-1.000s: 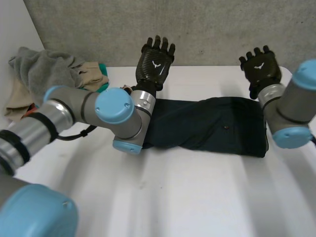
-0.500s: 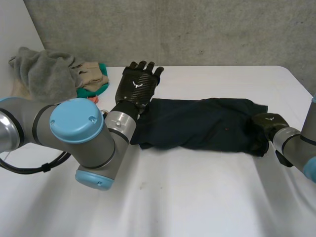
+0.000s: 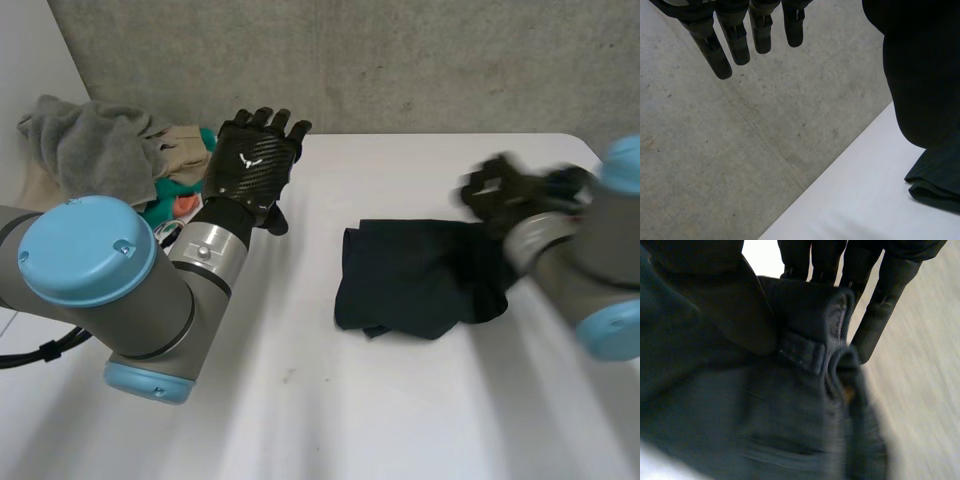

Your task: Fold the laundry.

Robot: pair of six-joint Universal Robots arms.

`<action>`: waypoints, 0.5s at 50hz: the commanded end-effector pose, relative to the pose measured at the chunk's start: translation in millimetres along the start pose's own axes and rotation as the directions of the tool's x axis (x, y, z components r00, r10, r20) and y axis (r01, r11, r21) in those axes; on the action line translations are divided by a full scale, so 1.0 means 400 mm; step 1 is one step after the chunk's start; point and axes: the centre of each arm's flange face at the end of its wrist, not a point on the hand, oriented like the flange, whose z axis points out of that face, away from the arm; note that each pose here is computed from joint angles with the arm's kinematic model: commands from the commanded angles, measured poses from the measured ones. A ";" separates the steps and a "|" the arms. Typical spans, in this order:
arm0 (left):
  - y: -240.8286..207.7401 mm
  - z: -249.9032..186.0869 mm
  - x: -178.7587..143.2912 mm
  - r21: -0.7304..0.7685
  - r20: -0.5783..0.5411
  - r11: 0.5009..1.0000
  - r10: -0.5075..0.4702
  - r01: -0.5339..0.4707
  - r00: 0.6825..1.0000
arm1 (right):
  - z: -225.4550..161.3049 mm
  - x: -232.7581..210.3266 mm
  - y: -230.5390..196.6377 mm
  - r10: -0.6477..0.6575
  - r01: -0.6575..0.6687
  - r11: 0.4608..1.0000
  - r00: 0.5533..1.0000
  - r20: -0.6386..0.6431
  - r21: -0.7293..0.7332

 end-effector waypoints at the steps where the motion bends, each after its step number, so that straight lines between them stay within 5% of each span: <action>1: 0.009 0.001 -0.002 -0.009 0.002 1.000 0.001 -0.001 1.000 | -0.048 -0.270 -0.132 -0.125 0.011 0.949 0.931 0.344 0.314; 6: -0.005 0.018 -0.005 0.018 0.009 1.000 0.000 0.000 1.000 | -0.054 -0.275 -0.129 -0.160 0.045 0.949 0.922 0.353 0.313; 10: -0.033 0.055 -0.018 0.070 0.028 0.998 -0.006 0.004 1.000 | -0.064 -0.175 -0.169 0.001 -0.091 0.951 0.957 0.292 0.295; 12: -0.034 0.086 -0.017 0.094 0.032 0.995 -0.019 0.016 0.999 | -0.072 -0.075 -0.177 0.200 -0.264 0.926 0.949 0.246 0.268; 16: -0.046 0.137 -0.005 0.148 0.033 0.987 -0.060 0.055 0.998 | -0.080 0.030 -0.162 0.523 -0.564 0.798 0.823 0.221 0.211; 18: -0.041 0.163 0.007 0.163 0.023 0.982 -0.099 0.094 0.995 | -0.082 0.084 -0.140 0.676 -0.705 0.686 0.709 0.200 0.181; 25: -0.042 0.190 0.139 0.161 -0.171 0.962 -0.192 0.219 0.966 | -0.066 0.161 -0.030 0.747 -0.746 0.661 0.665 0.024 0.079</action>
